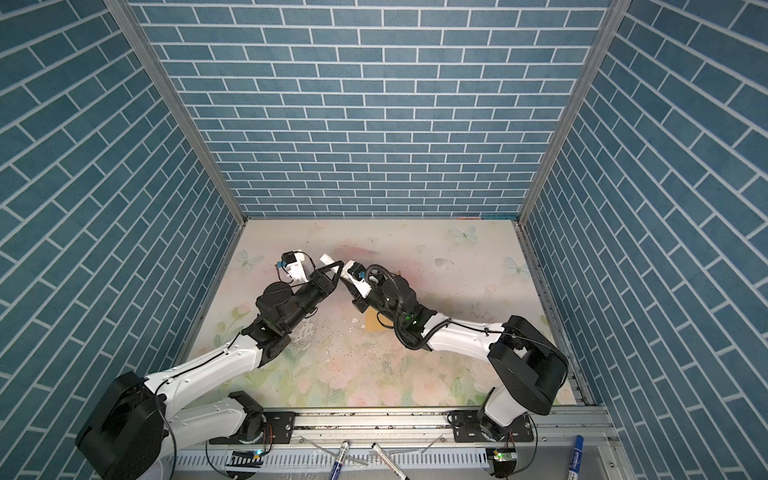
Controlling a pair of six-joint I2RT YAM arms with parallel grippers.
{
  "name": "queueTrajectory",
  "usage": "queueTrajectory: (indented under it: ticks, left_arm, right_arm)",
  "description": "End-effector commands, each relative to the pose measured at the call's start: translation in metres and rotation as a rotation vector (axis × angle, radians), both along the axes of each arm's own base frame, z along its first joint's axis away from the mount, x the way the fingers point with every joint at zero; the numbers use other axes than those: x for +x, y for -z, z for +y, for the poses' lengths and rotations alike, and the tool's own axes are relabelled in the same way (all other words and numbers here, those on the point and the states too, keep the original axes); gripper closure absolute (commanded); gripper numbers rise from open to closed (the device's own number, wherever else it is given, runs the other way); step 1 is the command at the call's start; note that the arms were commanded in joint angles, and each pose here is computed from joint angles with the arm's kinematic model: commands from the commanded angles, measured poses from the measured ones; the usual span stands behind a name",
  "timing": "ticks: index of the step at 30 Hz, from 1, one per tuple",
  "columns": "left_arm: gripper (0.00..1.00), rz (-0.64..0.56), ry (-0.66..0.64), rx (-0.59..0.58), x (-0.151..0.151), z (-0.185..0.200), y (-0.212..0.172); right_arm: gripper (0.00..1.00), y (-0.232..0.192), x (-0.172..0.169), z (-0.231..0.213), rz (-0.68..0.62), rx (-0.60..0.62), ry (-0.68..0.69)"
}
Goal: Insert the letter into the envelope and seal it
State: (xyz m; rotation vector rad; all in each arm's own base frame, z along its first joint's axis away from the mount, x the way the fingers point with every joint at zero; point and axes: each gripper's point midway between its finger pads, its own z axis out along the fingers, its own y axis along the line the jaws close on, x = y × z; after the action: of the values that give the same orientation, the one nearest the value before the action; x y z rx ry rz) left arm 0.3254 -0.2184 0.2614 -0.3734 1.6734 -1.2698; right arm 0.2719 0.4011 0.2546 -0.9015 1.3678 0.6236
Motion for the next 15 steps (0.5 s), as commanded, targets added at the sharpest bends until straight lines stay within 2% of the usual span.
queueTrajectory:
  ticks: [1, 4, 6, 14, 15]
  left_arm:
    - [1.00, -0.026, 0.008, -0.007, -0.0016, -0.0022, -0.0052]
    - [1.00, -0.034, 0.007, -0.001, -0.0020, -0.0015, -0.0070]
    - [1.00, -0.040, 0.007, 0.005, -0.0027, -0.0010, -0.0082]
    - [1.00, -0.049, 0.007, 0.008, -0.0031, -0.0010, -0.0117]
    - [1.00, -0.048, 0.006, 0.009, -0.0027, -0.0008, -0.0111]
  right_arm:
    - [0.76, -0.0249, 0.0026, 0.0073, -0.019, 0.051, -0.002]
    - [0.68, -0.0215, 0.0039, 0.0068, -0.005, 0.031, 0.005]
    - [0.67, -0.0182, 0.0049, 0.0051, 0.003, 0.014, 0.012]
    - [0.69, -0.0176, 0.0048, 0.0058, 0.013, 0.006, 0.008]
    - [0.73, -0.0179, 0.0048, 0.0060, 0.014, 0.008, 0.008]
